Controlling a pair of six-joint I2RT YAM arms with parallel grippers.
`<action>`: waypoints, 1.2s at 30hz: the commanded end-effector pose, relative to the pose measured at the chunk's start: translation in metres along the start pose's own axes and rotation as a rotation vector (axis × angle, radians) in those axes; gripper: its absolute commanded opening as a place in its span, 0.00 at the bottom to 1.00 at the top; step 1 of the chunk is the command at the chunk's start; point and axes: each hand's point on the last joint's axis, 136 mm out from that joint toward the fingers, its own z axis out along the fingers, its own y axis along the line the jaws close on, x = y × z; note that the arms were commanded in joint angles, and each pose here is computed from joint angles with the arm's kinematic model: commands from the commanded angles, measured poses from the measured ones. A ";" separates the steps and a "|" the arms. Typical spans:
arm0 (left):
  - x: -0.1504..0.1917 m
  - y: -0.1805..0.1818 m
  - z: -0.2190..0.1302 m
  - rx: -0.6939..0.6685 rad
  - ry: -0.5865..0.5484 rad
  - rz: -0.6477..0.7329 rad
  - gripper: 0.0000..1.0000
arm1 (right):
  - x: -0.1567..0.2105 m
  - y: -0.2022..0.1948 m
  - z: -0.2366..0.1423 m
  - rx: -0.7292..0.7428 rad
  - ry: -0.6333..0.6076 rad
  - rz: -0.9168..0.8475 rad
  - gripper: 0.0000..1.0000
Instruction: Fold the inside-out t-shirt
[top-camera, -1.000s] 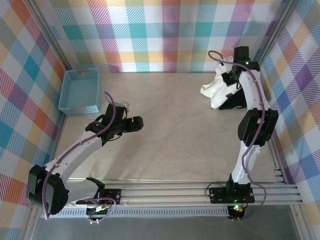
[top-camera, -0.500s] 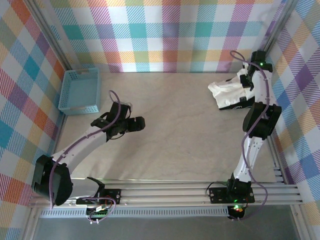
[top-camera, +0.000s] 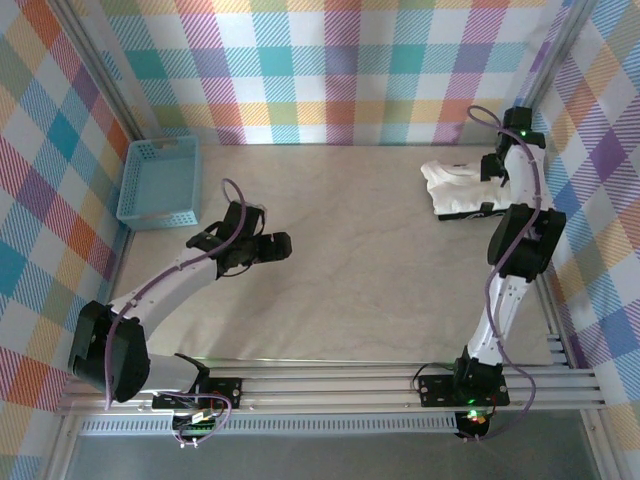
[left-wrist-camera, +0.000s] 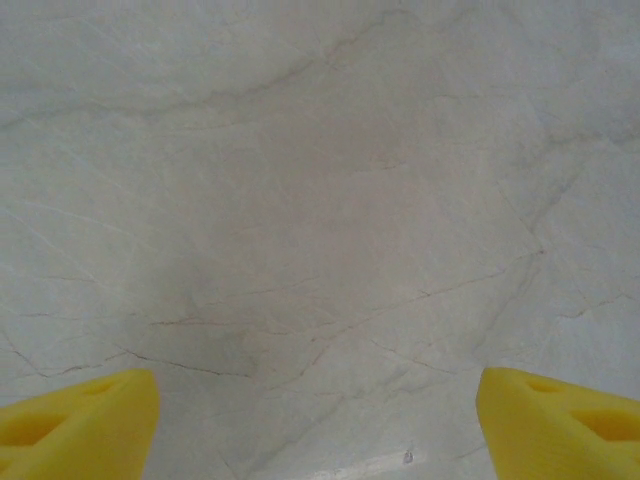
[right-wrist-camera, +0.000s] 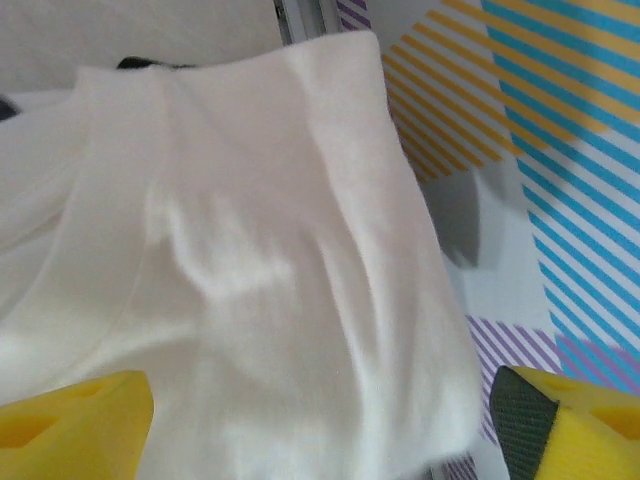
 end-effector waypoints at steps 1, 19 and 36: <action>-0.011 0.008 -0.019 -0.038 -0.076 0.008 0.83 | -0.016 0.005 -0.069 -0.073 -0.158 0.094 0.90; -0.041 0.151 -0.078 -0.542 -0.762 0.064 1.00 | 0.166 0.129 -0.107 -0.499 -0.561 0.291 1.00; -0.053 0.169 0.039 -0.327 -0.611 0.115 1.00 | 0.153 0.156 -0.073 -0.479 -0.742 0.166 1.00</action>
